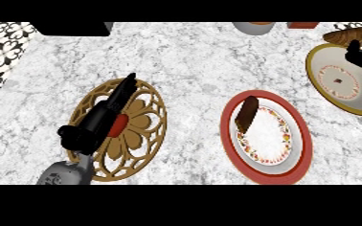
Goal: Pick the croissant from the plate and place it in the bowl
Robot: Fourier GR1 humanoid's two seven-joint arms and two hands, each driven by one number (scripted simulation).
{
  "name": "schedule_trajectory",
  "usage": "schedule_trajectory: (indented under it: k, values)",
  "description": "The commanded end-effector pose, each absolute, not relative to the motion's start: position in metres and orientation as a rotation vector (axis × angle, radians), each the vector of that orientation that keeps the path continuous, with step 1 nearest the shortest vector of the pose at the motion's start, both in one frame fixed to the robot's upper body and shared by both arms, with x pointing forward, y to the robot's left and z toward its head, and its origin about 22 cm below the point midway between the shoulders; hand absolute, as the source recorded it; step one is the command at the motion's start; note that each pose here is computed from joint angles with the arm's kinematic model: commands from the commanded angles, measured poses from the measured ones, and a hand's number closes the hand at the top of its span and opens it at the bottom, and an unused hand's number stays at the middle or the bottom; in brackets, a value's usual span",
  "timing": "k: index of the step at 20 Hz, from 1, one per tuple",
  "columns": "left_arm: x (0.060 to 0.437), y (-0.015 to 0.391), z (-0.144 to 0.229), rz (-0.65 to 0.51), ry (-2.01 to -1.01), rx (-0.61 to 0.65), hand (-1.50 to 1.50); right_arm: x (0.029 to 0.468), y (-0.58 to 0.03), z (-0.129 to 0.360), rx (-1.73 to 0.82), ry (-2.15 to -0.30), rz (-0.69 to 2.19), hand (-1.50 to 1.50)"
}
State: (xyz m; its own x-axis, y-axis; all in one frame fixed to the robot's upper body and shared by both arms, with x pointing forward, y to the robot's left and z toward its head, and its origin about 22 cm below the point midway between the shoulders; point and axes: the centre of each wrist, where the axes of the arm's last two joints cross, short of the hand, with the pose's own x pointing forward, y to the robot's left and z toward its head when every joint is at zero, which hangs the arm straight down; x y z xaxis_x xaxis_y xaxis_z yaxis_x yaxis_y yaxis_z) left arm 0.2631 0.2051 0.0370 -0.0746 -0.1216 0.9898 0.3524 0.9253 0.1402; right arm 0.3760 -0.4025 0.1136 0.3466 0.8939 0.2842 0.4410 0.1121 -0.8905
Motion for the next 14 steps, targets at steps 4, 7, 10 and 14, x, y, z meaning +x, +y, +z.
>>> schedule_trajectory:
  k: [4,7,10,14]
  values:
    - [0.274,0.194,0.045,-0.413,-1.612,-0.191,0.0,0.373,-0.444,0.095,-1.284,-0.996,0.587,1.5]
    - [0.267,0.204,0.043,-0.427,-1.612,-0.201,0.0,0.371,-0.448,0.083,-1.098,-1.014,0.495,-1.5]
    - [0.278,0.205,0.038,-0.407,-1.597,-0.191,0.0,0.368,-0.458,0.085,-1.06,-1.099,0.559,-1.5]
    - [0.27,0.198,0.035,-0.414,-1.601,-0.22,0.0,0.367,-0.471,0.098,-1.08,-1.231,0.457,-1.5]
